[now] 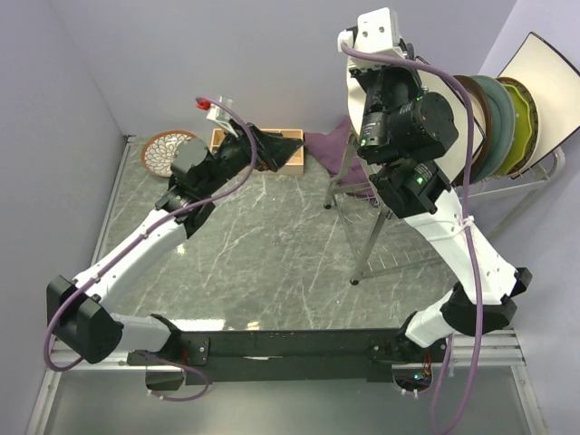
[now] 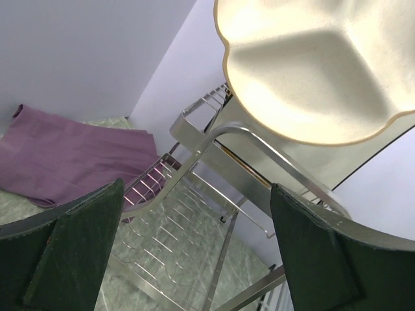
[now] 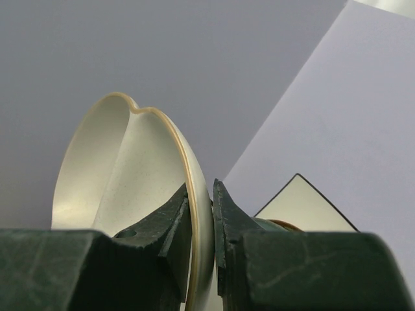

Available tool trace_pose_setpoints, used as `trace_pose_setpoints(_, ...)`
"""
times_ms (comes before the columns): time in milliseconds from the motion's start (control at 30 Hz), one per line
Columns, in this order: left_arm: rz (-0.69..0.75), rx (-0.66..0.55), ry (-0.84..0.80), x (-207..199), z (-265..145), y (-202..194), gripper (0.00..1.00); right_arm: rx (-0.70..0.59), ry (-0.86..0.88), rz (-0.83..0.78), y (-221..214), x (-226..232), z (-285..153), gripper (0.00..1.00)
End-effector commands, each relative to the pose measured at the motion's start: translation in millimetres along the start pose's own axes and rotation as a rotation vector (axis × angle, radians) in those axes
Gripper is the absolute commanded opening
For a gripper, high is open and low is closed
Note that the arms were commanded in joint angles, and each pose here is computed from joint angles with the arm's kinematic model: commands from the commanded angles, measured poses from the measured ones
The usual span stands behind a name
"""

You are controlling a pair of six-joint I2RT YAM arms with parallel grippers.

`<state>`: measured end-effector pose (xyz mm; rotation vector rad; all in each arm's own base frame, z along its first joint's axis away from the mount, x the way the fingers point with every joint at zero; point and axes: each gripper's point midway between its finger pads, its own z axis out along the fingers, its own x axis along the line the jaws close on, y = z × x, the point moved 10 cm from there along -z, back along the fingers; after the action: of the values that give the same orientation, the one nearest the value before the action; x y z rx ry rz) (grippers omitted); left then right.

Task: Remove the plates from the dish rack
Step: Unload the plate from the dish rack, then place the plate at the center of the board.

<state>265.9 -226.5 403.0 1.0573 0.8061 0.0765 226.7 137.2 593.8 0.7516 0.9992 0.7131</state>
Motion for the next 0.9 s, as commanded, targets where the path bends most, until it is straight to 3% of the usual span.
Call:
trace_pose_setpoints(0,-0.03,-0.076,-0.018,-15.3,-22.8,29.7,1.0,-0.193,-0.019,0.282,33.2,-42.7,-5.9,0.0)
trace_pose_setpoints(167,-0.108,-0.077,0.023,-9.3,-46.9,34.3,0.99,-0.192,0.07,0.327,41.1,-26.2,-12.2,0.0)
trace_pose_setpoints(367,-0.131,-0.046,0.089,-9.9,-76.1,23.7,0.99,-0.189,0.231,0.545,45.3,-7.8,-32.2,0.0)
trace_pose_setpoints(533,-0.134,-0.047,0.183,-10.4,-107.2,16.4,0.99,-0.202,0.377,0.68,30.0,14.1,-56.1,0.0)
trace_pose_setpoints(867,-0.167,-0.045,0.349,2.4,-149.5,-14.2,1.0,-0.099,0.627,0.856,3.1,59.6,-87.1,0.0)
